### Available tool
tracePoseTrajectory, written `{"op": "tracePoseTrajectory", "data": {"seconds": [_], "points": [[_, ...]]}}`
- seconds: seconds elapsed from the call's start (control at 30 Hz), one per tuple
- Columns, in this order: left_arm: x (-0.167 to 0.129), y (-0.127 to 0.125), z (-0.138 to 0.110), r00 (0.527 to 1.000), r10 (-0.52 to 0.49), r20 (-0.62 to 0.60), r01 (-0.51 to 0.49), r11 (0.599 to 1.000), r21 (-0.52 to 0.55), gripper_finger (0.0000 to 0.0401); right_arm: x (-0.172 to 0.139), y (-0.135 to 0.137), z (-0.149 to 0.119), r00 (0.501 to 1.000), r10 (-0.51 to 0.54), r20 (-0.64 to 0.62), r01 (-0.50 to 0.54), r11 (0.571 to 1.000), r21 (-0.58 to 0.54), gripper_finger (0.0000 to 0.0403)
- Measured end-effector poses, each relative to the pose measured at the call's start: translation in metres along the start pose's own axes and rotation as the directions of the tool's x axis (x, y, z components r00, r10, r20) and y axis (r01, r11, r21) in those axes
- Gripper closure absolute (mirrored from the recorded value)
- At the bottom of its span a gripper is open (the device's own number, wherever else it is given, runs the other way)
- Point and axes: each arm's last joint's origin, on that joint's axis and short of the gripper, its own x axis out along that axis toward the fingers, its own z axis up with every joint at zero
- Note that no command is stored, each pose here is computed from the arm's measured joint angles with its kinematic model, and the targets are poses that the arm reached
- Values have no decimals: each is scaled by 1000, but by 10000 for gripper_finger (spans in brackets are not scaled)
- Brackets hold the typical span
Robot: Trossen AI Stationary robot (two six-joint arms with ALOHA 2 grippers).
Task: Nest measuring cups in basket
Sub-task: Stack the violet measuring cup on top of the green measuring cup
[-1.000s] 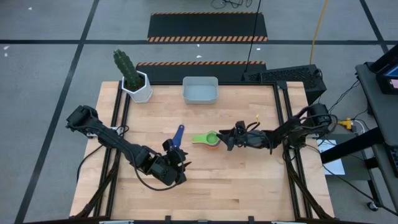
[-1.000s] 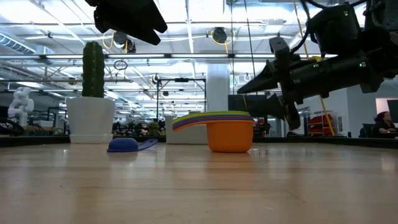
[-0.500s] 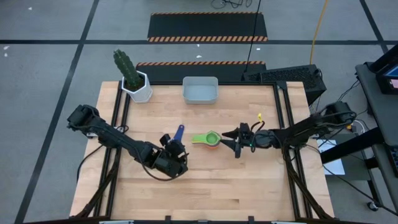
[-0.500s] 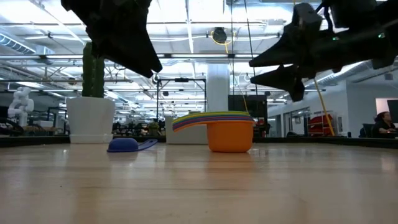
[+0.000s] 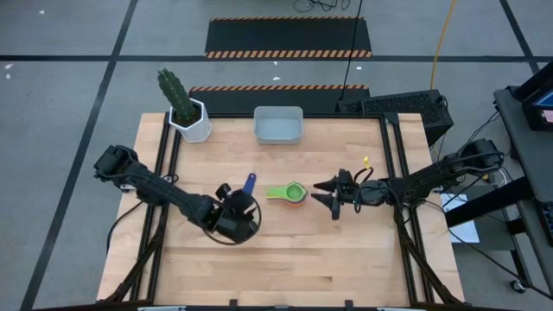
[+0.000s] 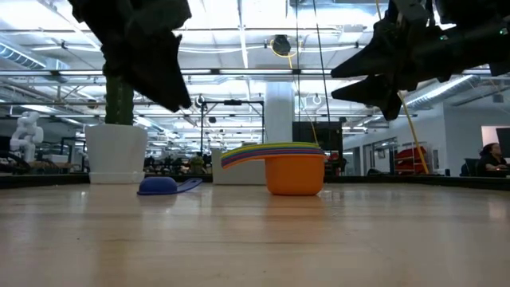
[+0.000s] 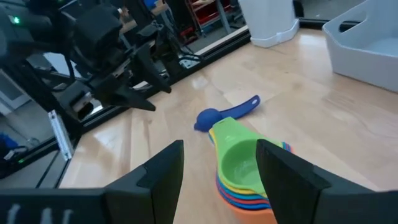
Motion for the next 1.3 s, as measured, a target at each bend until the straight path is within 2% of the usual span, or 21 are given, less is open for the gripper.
{"op": "tracePoseTrajectory", "data": {"seconds": [0.23,0.47,0.57,0.63,0.8,1.03,1.2,1.3], "points": [[19,12,-10,995,89,-50,-92,993,-67,212,0,0,0,1000,-4,4,4,1000,1,209],[44,36,-33,973,197,-122,-205,977,-57,212,0,1,2,1000,3,16,-4,1000,4,209],[52,42,-35,975,191,-116,-204,972,-114,212,0,0,1,1000,2,14,-2,1000,2,209],[55,46,-39,972,198,-128,-211,972,-104,212,0,1,1,1000,3,15,-3,1000,3,209],[62,48,-45,981,156,-117,-171,977,-131,213,0,0,1,1000,3,14,-3,1000,-1,209],[60,43,-46,969,18,-245,-59,985,-165,212,0,1,1,1000,3,15,-3,1000,-2,209],[54,32,-35,945,-72,-320,19,986,-168,212,0,1,1,1000,3,14,-3,1000,-5,209],[48,26,-24,935,-80,-344,40,992,-122,213,0,1,1,1000,3,14,-3,1000,-5,209]]}}
